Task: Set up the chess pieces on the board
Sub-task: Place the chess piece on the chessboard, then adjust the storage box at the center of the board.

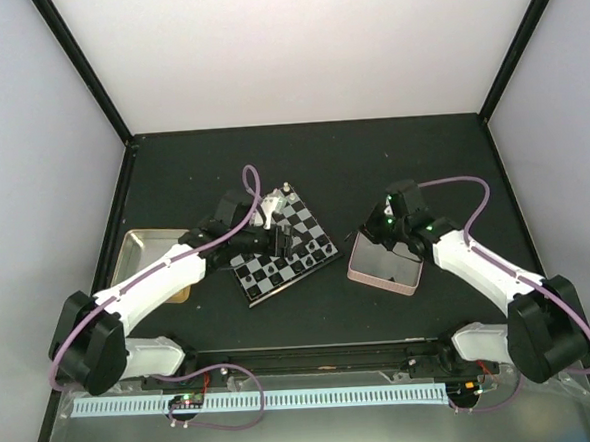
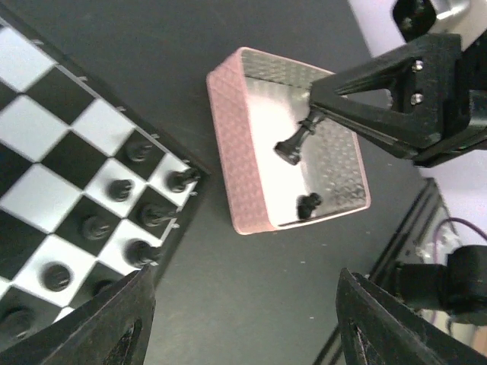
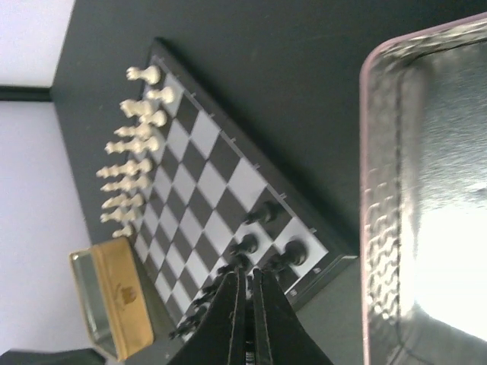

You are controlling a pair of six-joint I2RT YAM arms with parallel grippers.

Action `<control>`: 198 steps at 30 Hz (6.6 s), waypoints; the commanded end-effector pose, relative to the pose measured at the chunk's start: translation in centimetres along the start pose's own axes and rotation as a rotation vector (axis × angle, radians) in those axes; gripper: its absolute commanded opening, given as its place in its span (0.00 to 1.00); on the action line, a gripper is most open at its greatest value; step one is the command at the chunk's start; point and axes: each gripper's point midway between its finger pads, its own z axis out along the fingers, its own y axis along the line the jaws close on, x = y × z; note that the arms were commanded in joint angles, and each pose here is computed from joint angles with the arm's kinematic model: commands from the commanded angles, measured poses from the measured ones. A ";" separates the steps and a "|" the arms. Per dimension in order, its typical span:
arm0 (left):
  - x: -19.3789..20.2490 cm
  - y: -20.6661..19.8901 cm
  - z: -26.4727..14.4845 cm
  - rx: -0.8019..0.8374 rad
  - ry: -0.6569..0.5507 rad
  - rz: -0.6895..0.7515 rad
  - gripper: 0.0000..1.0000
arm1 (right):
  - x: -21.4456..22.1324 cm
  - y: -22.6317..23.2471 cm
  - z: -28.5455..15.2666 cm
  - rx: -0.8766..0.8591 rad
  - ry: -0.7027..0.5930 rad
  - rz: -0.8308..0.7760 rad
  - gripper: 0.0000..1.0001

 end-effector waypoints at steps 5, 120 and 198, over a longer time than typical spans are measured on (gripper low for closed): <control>-0.3 -4.5 1.9 0.232 0.029 0.042 0.67 | 4.3 7.0 -1.6 -0.276 0.212 -0.156 0.02; 0.2 3.5 -23.4 -0.505 -0.760 0.081 0.74 | 16.7 5.6 10.2 0.299 -0.171 -1.169 0.11; -0.3 0.4 -16.3 -0.292 -0.523 0.145 0.80 | -10.9 -10.7 2.2 0.811 -0.020 -0.761 0.72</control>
